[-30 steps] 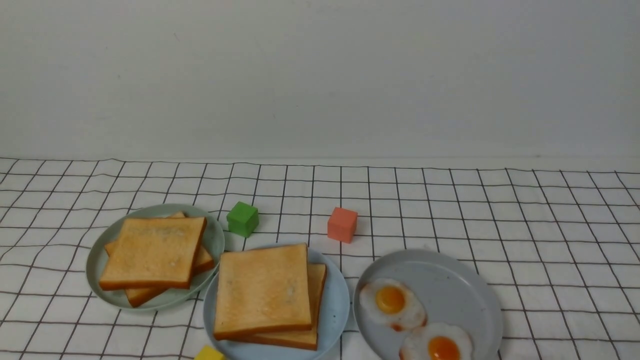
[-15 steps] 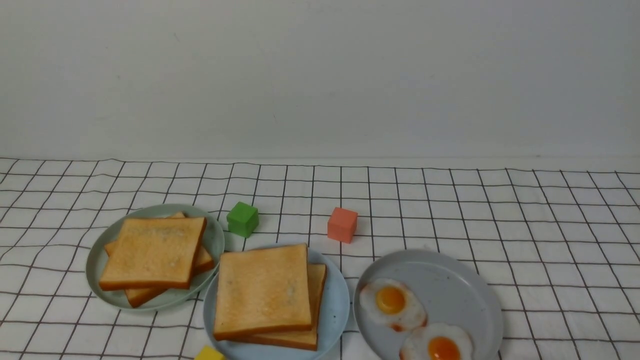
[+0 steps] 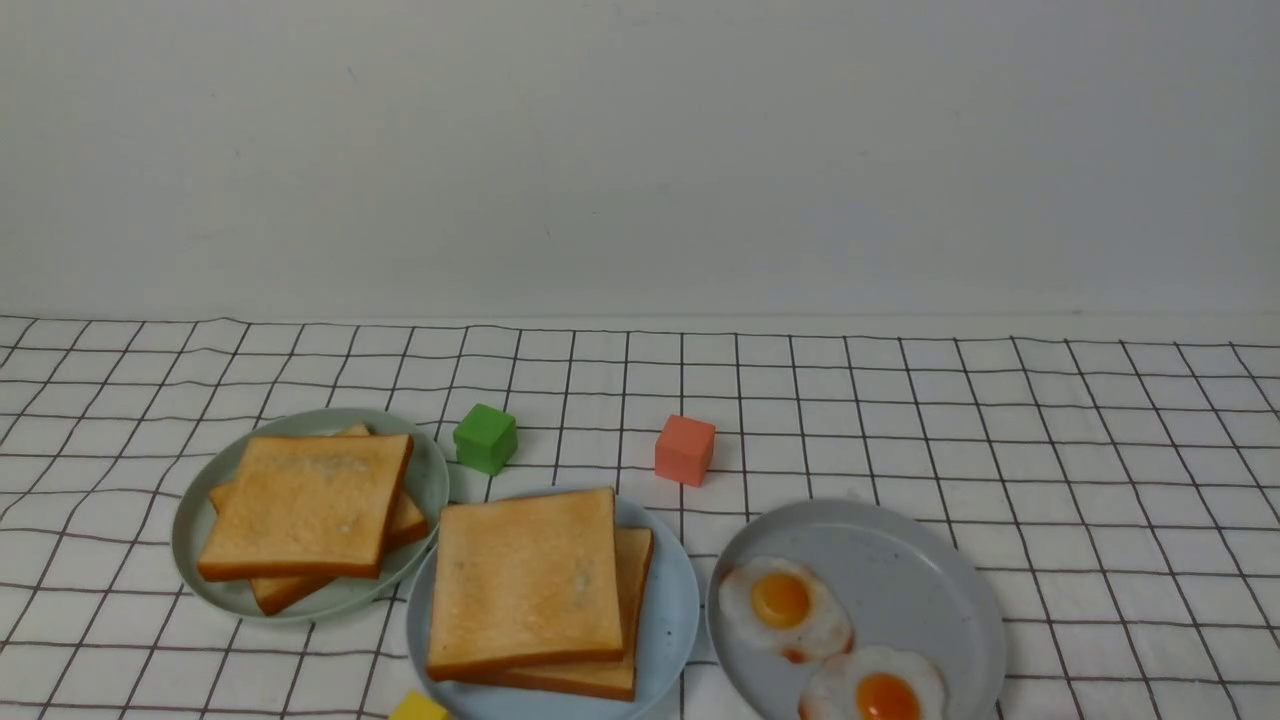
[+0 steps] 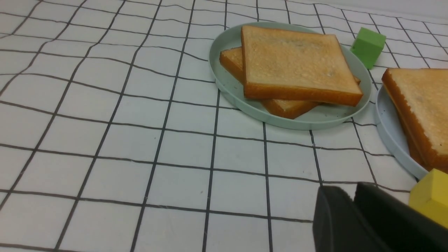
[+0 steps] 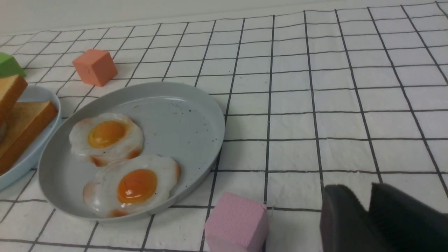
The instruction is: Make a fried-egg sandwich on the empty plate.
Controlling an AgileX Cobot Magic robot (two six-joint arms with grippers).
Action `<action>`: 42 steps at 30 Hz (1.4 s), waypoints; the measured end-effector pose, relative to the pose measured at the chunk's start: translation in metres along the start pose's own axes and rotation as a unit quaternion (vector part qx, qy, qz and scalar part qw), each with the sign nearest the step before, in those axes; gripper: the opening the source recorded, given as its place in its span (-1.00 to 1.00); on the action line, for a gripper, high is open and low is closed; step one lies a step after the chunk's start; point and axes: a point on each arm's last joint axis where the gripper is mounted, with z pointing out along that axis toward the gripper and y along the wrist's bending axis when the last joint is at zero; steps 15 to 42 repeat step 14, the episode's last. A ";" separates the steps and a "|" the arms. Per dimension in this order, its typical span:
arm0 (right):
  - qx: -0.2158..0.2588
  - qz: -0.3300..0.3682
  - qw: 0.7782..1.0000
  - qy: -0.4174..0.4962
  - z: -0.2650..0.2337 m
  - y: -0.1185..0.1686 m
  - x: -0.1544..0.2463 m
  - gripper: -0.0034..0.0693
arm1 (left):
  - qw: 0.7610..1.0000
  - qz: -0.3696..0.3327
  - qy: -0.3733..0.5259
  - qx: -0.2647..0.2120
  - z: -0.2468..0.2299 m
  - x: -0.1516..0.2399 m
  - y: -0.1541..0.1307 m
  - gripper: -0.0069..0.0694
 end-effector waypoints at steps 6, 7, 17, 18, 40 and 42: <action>0.000 0.000 1.000 0.000 0.000 0.000 0.000 -0.48 | 1.000 0.000 0.000 0.000 0.000 0.000 0.000 -0.56; 0.000 0.000 1.000 0.000 0.000 0.000 0.000 -0.47 | 1.000 0.000 0.000 0.000 0.000 0.000 0.000 -0.55; 0.000 0.000 1.000 0.000 0.000 0.000 0.000 -0.43 | 1.000 0.000 0.000 0.000 0.000 0.000 0.000 -0.54; 0.000 0.000 1.000 0.000 0.000 0.000 0.000 -0.43 | 1.000 0.000 0.000 0.000 0.000 0.000 0.000 -0.54; 0.000 0.000 1.000 0.000 0.000 0.000 0.000 -0.43 | 1.000 0.000 0.000 0.000 0.000 0.000 0.000 -0.54; 0.000 0.000 1.000 0.000 0.000 0.000 0.000 -0.43 | 1.000 0.000 0.000 0.000 0.000 0.000 0.000 -0.54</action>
